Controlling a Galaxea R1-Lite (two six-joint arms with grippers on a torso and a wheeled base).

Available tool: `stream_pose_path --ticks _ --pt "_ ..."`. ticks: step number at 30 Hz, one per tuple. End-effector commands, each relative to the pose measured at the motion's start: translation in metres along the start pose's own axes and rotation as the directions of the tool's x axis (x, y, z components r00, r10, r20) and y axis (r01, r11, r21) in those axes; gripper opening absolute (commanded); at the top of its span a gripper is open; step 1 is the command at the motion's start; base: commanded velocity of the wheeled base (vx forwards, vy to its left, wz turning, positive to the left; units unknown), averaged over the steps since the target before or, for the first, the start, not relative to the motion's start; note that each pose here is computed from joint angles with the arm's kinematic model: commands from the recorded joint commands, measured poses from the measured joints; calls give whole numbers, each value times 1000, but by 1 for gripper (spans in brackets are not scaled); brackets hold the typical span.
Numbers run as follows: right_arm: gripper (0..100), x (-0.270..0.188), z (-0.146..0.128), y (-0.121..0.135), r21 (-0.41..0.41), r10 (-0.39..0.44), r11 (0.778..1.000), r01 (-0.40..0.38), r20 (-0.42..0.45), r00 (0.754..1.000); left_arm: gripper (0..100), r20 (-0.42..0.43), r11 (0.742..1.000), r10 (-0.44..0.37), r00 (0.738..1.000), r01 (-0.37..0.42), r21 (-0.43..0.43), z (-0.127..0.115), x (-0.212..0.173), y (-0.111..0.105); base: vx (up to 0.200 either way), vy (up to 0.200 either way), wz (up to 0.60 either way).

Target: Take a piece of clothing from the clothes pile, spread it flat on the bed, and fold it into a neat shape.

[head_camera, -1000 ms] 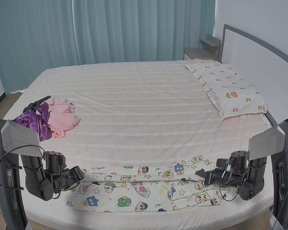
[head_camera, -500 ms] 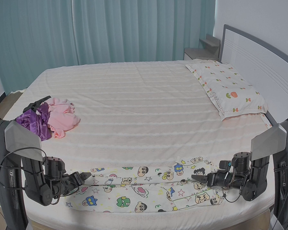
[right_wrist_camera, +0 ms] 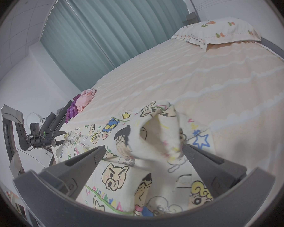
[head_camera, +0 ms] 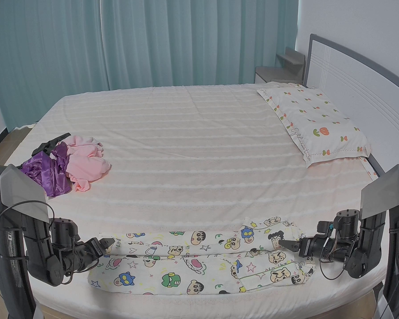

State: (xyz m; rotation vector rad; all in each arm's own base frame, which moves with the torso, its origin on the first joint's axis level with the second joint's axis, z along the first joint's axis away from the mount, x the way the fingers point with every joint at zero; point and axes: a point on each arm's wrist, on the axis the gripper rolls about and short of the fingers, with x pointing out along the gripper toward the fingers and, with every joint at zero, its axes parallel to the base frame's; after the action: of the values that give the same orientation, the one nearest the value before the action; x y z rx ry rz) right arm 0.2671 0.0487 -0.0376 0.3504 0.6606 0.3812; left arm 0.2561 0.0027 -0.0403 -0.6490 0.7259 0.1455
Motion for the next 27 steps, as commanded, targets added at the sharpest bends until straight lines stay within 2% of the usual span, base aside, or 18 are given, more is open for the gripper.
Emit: stream_pose_path --ticks 1,4,13,16,17,22,27 --pt "100 -10 9 -1 1 -14 1000 14 47 999 100 29 998 -13 999 15 -66 10 -9 4 0 0 0" --pt "100 -13 14 -4 7 -40 999 39 75 996 100 51 994 -33 998 39 -107 17 -15 3 0 0 0" --pt "100 -19 23 -14 32 -102 995 99 127 987 100 72 990 -35 997 44 -131 21 -20 3 0 0 0" --pt "100 -21 27 -15 32 -106 994 103 145 984 100 101 982 -39 994 57 -179 28 -24 5 0 0 0" --pt "100 -24 31 -14 27 -104 995 101 162 981 100 106 974 -67 992 88 -210 32 -28 4 0 0 0" --pt "100 -31 41 -7 17 -108 994 107 214 971 100 125 958 -97 987 127 -258 39 -34 5 0 0 0" --pt "100 -33 47 -1 41 -90 996 82 242 966 100 147 933 -132 980 173 -315 44 -41 -1 0 0 0"
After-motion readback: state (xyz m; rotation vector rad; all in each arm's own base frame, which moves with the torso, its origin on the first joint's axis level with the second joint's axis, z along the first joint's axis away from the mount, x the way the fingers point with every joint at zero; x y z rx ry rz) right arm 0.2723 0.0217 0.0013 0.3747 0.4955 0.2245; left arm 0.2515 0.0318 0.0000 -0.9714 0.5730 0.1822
